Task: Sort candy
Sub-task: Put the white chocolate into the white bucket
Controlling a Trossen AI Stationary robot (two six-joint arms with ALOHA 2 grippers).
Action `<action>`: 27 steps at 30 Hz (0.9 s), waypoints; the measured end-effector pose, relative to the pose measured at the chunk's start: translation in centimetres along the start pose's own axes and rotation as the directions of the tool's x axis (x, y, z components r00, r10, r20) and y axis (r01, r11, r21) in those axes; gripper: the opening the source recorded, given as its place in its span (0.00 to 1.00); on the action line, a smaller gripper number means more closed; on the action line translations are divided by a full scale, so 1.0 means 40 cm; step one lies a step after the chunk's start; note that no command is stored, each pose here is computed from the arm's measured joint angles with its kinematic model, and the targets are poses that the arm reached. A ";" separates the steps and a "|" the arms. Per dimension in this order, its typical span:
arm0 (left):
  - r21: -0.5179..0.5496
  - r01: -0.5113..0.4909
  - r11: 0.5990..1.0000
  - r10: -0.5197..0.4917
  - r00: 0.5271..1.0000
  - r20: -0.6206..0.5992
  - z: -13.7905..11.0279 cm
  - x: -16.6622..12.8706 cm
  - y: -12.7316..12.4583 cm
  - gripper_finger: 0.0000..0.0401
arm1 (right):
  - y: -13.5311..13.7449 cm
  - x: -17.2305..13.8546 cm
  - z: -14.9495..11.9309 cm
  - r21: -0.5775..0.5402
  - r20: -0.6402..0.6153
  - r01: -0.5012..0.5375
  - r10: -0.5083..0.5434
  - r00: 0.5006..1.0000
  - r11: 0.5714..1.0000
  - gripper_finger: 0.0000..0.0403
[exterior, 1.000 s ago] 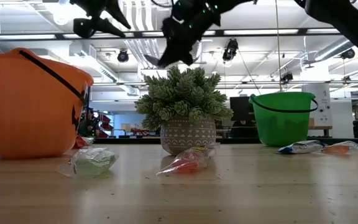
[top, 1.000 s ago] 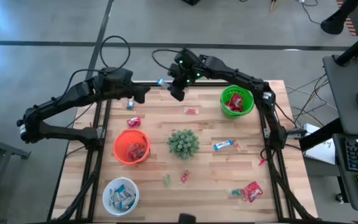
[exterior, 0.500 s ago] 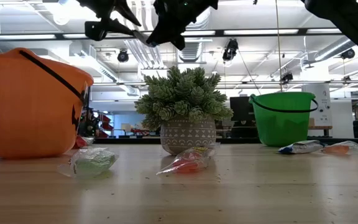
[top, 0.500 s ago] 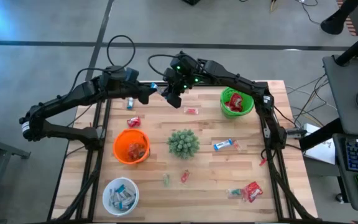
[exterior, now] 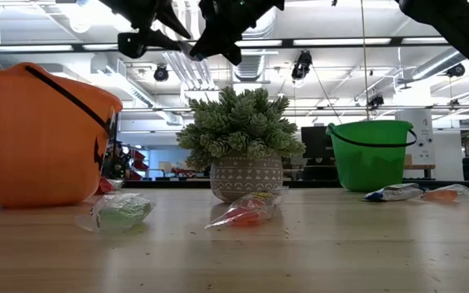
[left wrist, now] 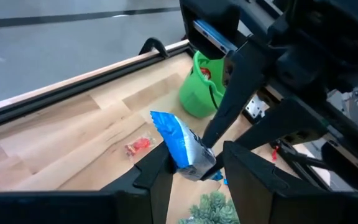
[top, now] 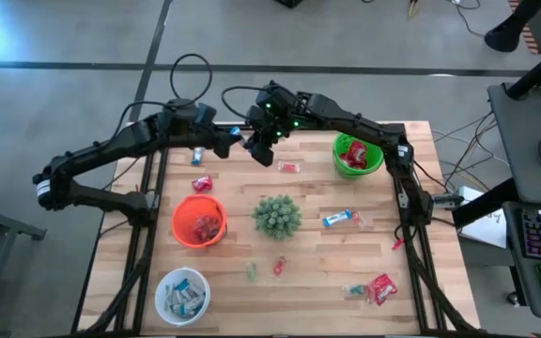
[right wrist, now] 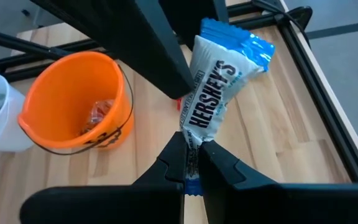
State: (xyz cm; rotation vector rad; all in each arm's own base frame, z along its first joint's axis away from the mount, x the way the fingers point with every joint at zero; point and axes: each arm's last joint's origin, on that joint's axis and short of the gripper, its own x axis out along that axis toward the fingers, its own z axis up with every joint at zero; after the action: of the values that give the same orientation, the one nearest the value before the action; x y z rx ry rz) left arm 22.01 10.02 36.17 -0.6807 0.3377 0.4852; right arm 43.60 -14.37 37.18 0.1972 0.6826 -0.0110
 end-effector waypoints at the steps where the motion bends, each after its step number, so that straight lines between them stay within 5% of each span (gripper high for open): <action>1: 0.008 -0.001 1.000 0.001 1.000 -0.003 0.000 0.003 0.000 0.31 | 0.000 0.000 0.000 0.000 -0.001 0.000 0.000 1.000 1.000 0.03; 6: 0.052 -0.006 0.999 0.006 1.000 -0.014 -0.002 0.012 0.002 0.24 | 0.000 0.000 -0.005 -0.007 -0.019 -0.001 0.001 1.000 1.000 0.03; 12: 0.116 -0.004 0.993 0.006 1.000 -0.015 -0.003 0.013 0.002 0.03 | 0.000 0.000 -0.005 -0.019 -0.021 -0.001 0.001 1.000 1.000 0.03; 22: 0.149 0.015 0.989 -0.012 1.000 -0.020 -0.002 0.012 0.000 0.01 | 0.003 -0.009 0.001 -0.037 -0.013 -0.001 0.001 1.000 0.999 0.04; 27: 0.149 0.016 0.989 -0.014 1.000 -0.018 -0.001 0.011 0.000 0.00 | 0.006 -0.017 0.007 -0.041 -0.002 -0.001 0.001 1.000 0.999 0.16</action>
State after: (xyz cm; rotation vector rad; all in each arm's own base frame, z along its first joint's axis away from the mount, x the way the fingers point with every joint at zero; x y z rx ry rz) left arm 22.39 10.12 35.95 -0.5418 0.3811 0.4354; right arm 43.24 -14.22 37.87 0.1581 0.6841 0.0042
